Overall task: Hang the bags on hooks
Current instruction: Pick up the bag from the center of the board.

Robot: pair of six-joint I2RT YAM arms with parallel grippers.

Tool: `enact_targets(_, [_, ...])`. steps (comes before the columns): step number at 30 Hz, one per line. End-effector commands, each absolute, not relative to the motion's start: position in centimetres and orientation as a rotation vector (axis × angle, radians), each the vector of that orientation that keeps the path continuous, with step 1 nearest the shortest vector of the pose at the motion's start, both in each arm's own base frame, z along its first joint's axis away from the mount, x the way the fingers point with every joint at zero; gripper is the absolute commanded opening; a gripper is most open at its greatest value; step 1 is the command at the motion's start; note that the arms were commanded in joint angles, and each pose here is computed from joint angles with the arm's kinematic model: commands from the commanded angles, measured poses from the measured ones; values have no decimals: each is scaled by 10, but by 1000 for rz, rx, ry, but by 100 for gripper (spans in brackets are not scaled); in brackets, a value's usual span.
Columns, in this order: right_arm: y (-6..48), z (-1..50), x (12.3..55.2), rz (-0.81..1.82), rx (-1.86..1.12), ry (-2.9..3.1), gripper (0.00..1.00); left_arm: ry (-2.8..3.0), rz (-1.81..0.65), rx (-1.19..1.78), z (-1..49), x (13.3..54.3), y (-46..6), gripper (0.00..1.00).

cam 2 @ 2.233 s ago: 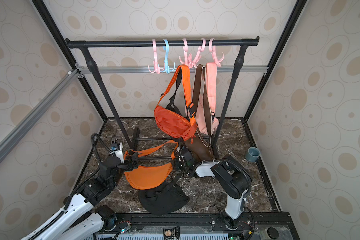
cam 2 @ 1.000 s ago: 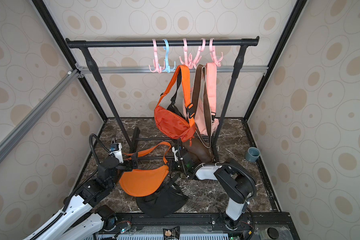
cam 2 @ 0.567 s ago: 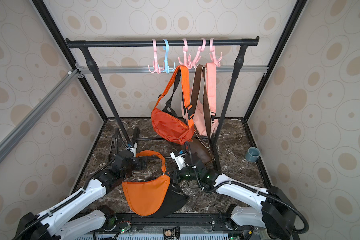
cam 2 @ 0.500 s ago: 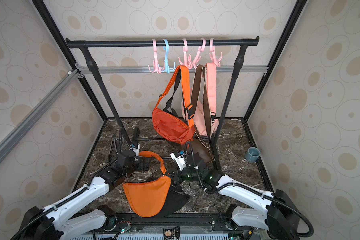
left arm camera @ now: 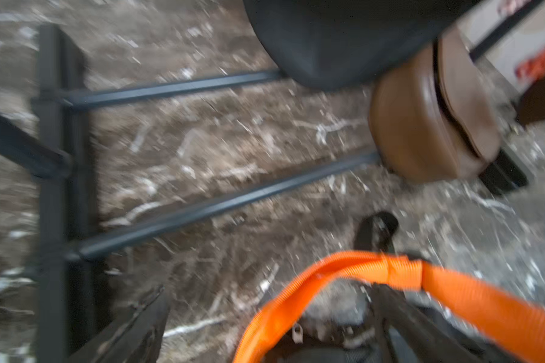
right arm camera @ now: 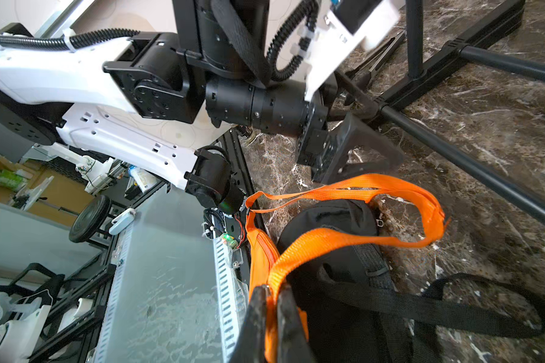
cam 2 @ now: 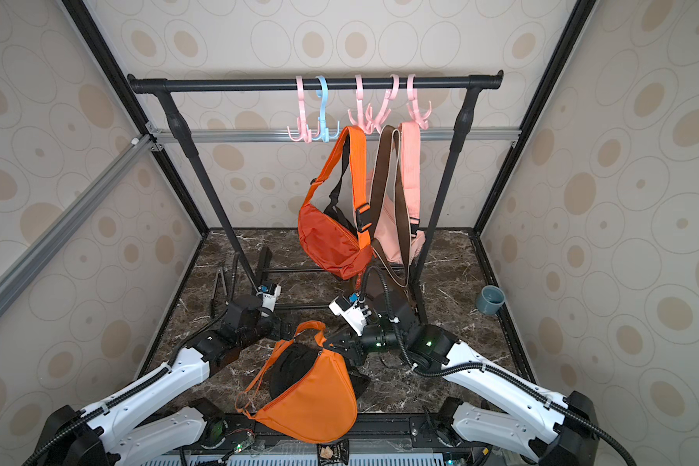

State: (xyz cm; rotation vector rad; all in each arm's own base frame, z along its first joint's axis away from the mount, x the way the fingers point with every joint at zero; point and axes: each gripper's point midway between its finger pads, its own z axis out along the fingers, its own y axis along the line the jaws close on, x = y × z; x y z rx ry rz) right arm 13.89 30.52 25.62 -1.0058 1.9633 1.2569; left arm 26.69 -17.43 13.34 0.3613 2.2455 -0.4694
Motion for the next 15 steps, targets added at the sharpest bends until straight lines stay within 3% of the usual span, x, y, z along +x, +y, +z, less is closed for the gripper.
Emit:
enact_targets(1, [300,280,129,1260,-1065,1881,0,2127,-747,573,153,232,-212,100])
enact_targets(5, [299,281,124,1268,-1093,1889,0,2097,-700,640,153,215,-207,100])
enact_targets(15, [292,313,113,1299,-1110,1802,0,2371,-276,507,90,246,-170,100])
